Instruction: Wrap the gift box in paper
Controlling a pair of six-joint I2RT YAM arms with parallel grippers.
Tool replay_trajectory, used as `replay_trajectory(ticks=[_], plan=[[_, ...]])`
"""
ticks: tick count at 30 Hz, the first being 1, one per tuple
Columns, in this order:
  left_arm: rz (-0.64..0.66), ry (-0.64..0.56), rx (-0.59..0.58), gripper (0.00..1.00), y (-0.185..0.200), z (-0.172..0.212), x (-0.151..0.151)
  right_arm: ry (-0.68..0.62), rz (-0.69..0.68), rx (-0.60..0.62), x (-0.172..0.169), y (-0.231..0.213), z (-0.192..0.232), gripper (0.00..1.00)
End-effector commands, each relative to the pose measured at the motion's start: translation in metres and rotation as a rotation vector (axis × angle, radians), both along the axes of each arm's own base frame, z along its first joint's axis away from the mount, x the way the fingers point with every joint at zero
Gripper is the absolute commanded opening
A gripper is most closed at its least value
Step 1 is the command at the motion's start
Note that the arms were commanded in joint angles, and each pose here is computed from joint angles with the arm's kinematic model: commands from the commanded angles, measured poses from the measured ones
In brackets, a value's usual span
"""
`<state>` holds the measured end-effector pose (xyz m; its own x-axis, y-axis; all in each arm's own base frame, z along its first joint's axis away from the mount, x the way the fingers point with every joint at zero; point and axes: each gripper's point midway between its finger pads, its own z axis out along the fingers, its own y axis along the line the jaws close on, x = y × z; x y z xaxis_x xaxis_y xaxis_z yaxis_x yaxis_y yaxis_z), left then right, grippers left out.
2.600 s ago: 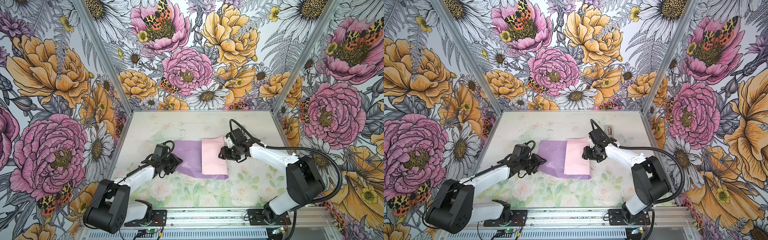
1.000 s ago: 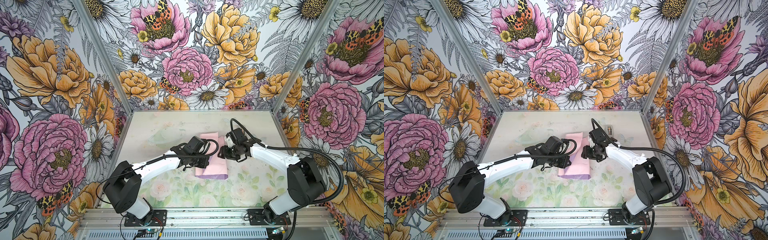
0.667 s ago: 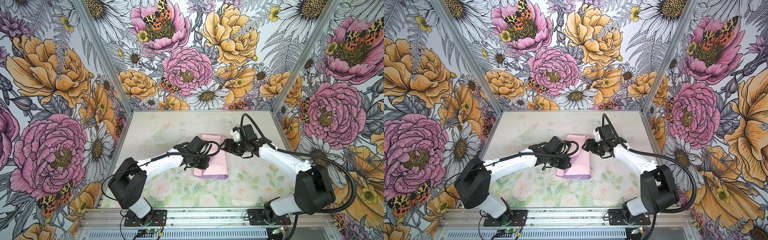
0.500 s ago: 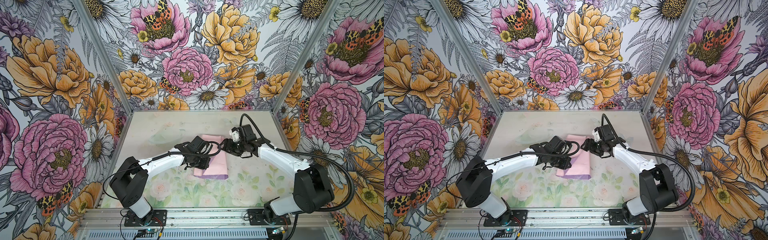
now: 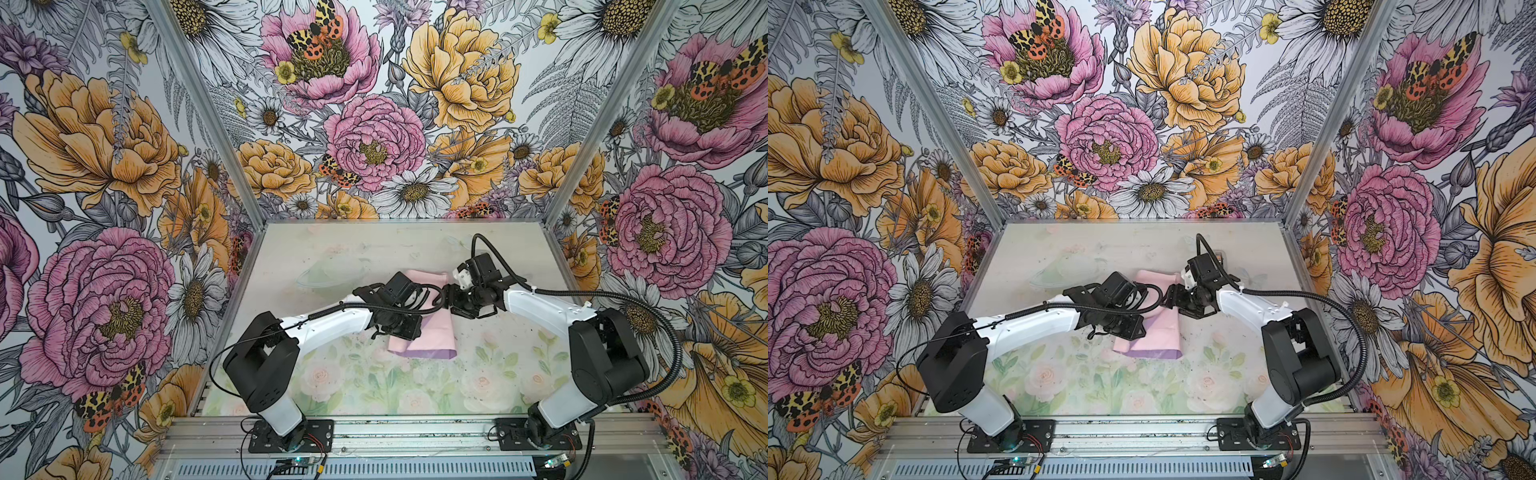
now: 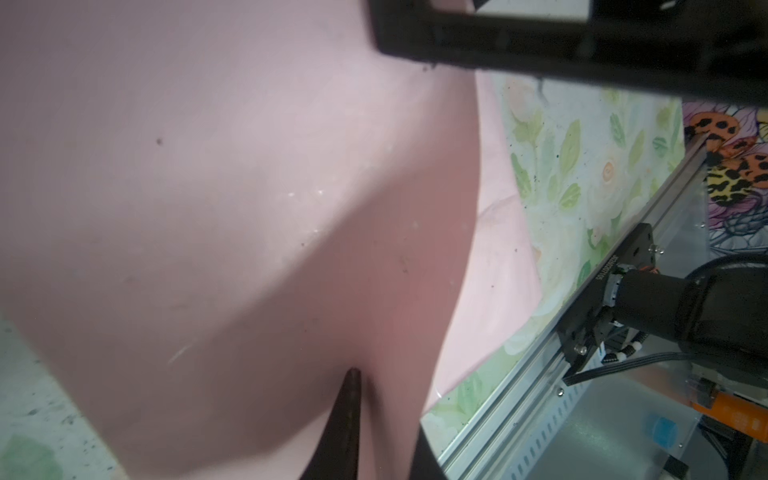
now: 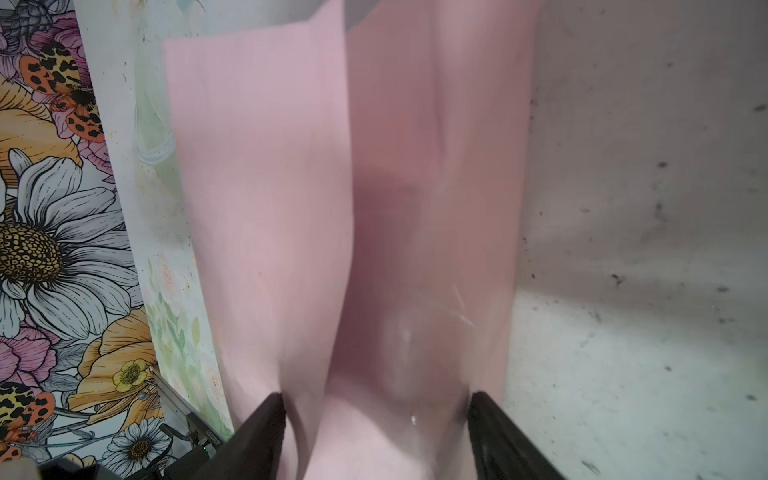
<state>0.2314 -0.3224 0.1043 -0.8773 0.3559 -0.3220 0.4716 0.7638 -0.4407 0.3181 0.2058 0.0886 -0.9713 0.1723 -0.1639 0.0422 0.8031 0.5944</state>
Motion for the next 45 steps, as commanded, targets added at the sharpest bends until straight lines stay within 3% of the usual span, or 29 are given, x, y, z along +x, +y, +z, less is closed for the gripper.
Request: replay_trajectory(ticks=[1, 4, 8, 10, 14, 17, 24, 35, 45], plan=[[-0.002, -0.021, -0.057, 0.33, -0.011, 0.024, 0.007, -0.016, 0.002, -0.044, 0.004, -0.003, -0.005, 0.61], [0.031, -0.013, -0.112, 0.51, -0.012, 0.042, 0.014, 0.005, 0.002, -0.073, 0.000, -0.008, -0.014, 0.52], [0.099, -0.027, -0.171, 0.65, -0.004, 0.068, 0.027, 0.007, 0.003, -0.083, -0.001, -0.009, -0.016, 0.49], [0.212, -0.019, -0.172, 0.69, 0.013, 0.072, 0.042, 0.004, 0.004, -0.081, -0.001, -0.009, -0.015, 0.49], [0.463, 0.023, -0.172, 0.71, 0.058, 0.059, 0.069, -0.002, 0.011, -0.068, 0.000, -0.006, -0.010, 0.50], [0.540, 0.067, -0.190, 0.71, 0.073, 0.044, 0.074, -0.006, 0.016, -0.057, 0.001, -0.004, -0.007, 0.50], [0.543, 0.102, -0.267, 0.73, 0.049, 0.033, 0.080, -0.009, 0.024, -0.036, 0.001, 0.001, -0.002, 0.50], [0.595, 0.100, -0.196, 0.74, 0.044, 0.001, 0.081, -0.011, 0.025, -0.030, 0.002, 0.004, 0.001, 0.51], [0.553, 0.131, -0.209, 0.75, 0.022, -0.005, 0.079, -0.013, 0.023, -0.016, 0.002, 0.006, 0.005, 0.53]])
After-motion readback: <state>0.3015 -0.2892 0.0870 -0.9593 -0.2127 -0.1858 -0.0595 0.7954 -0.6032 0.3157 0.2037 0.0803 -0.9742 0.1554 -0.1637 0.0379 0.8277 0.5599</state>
